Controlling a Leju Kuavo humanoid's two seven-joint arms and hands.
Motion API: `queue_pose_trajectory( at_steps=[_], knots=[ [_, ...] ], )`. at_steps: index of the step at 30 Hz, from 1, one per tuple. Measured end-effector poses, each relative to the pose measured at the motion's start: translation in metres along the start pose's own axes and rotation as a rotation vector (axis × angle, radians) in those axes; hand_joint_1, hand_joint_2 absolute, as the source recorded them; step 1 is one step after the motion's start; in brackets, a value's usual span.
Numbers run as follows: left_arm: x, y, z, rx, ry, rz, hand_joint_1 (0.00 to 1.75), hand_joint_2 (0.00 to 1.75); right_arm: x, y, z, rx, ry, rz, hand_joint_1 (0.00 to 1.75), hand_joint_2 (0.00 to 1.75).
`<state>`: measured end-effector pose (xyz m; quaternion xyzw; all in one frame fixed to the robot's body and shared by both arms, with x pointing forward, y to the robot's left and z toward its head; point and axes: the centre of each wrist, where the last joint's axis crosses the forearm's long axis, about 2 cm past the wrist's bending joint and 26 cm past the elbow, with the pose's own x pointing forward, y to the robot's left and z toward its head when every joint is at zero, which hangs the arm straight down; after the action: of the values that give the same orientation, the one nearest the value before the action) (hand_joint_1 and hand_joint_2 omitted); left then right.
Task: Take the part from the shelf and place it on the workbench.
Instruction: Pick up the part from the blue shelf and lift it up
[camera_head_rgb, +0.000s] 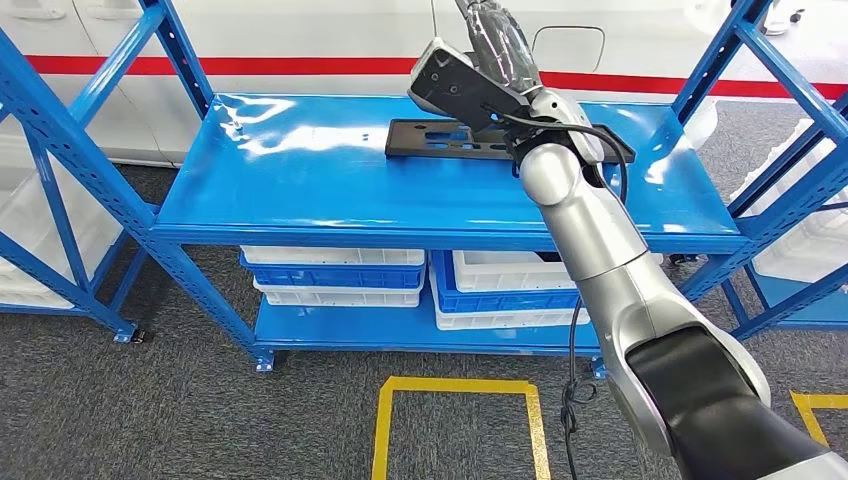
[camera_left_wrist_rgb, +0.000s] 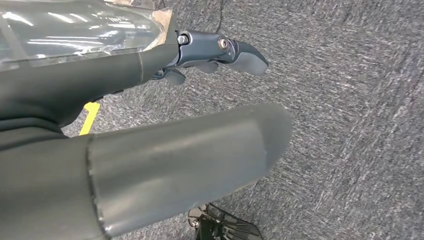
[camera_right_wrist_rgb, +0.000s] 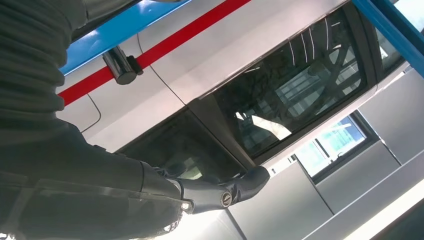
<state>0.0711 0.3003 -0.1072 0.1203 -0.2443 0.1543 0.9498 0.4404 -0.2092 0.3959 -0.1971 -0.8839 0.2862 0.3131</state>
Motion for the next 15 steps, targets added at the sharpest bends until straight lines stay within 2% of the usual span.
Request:
queue_pose_trajectory(
  at_steps=[10, 15],
  knots=[
    [-0.002, 0.002, 0.0, -0.003, -0.006, -0.019, 0.0, 0.0, -0.002, -0.005, -0.011, -0.037, 0.0, -0.027, 0.0, 1.75],
    [-0.003, 0.005, 0.0, 0.001, -0.007, -0.025, 0.0, 0.0, -0.013, -0.002, -0.009, -0.04, 0.025, -0.037, 0.0, 1.75]
  ],
)
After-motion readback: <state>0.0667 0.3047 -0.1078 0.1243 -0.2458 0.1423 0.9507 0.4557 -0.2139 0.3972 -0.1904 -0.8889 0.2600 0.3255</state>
